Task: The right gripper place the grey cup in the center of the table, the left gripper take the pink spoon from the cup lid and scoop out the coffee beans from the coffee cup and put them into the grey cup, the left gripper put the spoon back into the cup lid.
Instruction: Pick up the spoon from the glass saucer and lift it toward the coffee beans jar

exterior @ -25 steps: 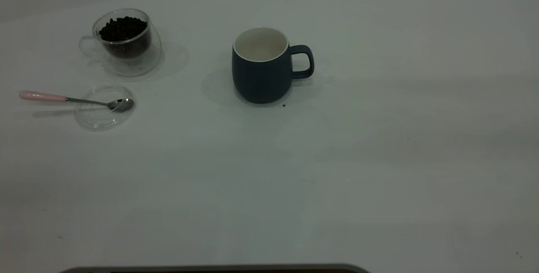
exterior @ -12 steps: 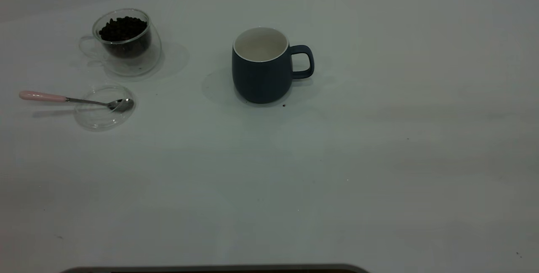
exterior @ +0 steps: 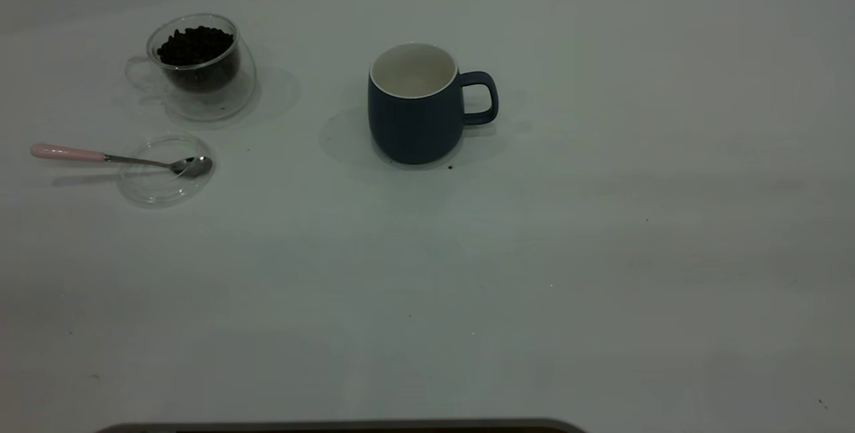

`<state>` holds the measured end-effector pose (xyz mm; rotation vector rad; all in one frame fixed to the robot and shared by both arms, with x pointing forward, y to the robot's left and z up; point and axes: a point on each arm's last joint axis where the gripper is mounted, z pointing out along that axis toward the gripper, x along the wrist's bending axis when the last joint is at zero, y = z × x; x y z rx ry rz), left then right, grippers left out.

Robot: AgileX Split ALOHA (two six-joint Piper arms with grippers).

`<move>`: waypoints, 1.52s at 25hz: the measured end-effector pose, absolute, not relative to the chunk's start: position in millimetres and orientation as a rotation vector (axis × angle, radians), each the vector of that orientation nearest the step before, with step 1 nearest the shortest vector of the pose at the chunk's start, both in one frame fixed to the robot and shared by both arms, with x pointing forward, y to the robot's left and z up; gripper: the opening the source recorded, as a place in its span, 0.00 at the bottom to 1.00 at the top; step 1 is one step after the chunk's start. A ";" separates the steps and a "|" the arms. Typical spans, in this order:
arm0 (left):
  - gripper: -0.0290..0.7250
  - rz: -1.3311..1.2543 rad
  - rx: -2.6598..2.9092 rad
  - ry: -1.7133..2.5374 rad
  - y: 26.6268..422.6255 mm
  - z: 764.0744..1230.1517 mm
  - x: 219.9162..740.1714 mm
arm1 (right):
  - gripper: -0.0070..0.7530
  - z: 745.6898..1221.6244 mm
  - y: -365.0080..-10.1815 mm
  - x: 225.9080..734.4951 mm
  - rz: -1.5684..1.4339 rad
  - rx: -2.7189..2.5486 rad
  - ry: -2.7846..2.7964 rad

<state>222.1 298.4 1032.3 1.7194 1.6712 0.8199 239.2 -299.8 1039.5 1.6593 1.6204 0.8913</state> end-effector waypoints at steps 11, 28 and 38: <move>0.68 0.816 1.715 1.673 298.2 1032.3 222.2 | 0.64 1039.5 -299.8 239.2 0.892 1.660 1.620; 0.67 0.693 1.622 2.227 323.2 1065.0 371.3 | 0.64 1039.5 -299.8 239.2 0.892 1.660 1.620; 0.67 0.613 1.667 2.531 362.3 1031.0 465.0 | 0.64 1039.5 -299.8 239.2 0.892 1.660 1.620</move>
